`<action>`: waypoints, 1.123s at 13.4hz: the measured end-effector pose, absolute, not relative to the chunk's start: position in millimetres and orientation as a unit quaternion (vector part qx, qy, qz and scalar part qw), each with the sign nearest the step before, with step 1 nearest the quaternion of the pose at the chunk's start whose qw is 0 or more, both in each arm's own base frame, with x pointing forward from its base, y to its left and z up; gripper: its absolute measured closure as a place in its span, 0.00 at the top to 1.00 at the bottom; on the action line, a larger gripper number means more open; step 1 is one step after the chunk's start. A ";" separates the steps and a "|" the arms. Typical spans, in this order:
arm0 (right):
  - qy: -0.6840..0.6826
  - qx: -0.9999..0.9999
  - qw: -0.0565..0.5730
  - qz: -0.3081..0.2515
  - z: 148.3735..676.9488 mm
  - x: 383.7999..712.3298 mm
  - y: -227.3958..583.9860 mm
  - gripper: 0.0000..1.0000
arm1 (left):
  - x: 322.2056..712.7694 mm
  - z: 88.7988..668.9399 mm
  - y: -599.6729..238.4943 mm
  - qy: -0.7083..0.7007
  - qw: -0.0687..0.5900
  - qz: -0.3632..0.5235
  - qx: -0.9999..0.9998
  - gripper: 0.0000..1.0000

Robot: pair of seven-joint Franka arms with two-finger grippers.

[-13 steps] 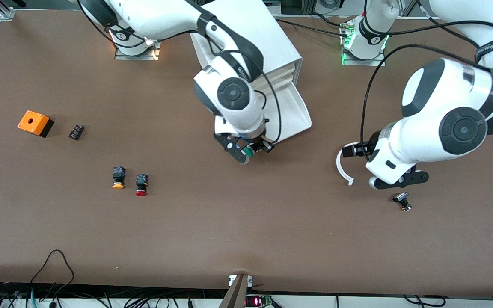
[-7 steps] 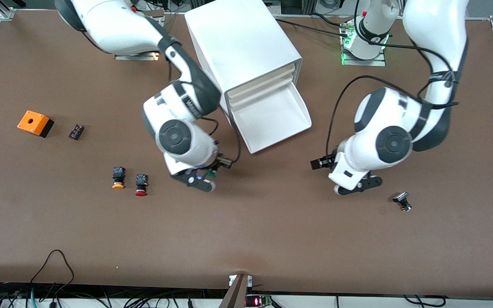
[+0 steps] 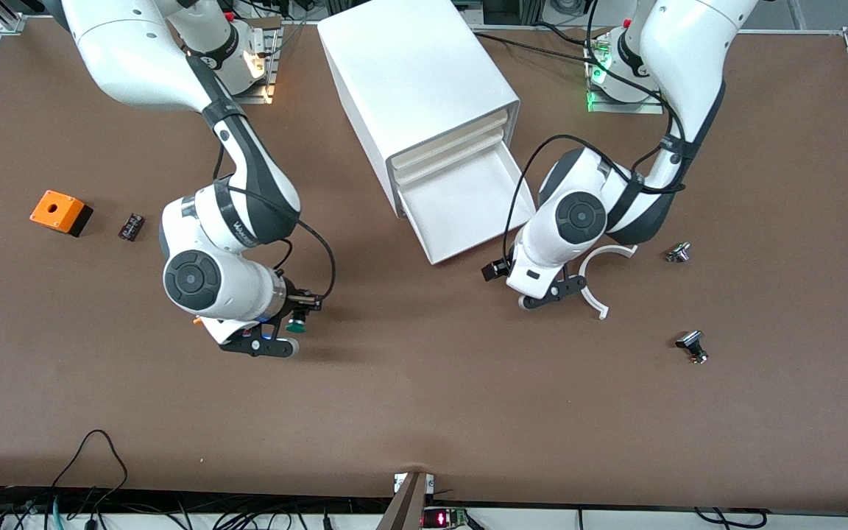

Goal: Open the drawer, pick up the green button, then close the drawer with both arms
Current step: 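Push the drawer shut with the left gripper while the right gripper lowers the button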

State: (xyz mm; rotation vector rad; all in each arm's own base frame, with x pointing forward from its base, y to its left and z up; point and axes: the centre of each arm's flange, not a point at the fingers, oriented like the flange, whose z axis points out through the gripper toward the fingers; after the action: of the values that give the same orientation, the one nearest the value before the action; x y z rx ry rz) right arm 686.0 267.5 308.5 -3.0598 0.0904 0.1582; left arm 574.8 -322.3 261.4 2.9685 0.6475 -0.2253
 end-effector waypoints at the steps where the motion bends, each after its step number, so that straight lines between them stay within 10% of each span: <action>1: 0.014 -0.998 0.038 0.039 290.4 681.4 259.6 0.33 | 566.8 254.7 -325.9 0.220 0.047 -0.075 0.972 1.00; 11: -0.029 -0.999 0.025 0.013 198.9 658.7 184.4 0.37 | 478.1 240.1 -391.0 0.212 0.037 -0.109 0.970 1.00; 15: -0.030 -0.999 0.030 -0.008 219.6 666.6 186.2 0.78 | 435.7 240.6 -423.3 0.227 0.024 -0.135 0.964 1.00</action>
State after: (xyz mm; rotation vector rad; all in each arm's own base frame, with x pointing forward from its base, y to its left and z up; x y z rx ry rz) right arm 666.6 186.2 219.6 -3.0800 -0.0920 -0.0237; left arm 435.7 -423.3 240.6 2.9837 0.7008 -0.4166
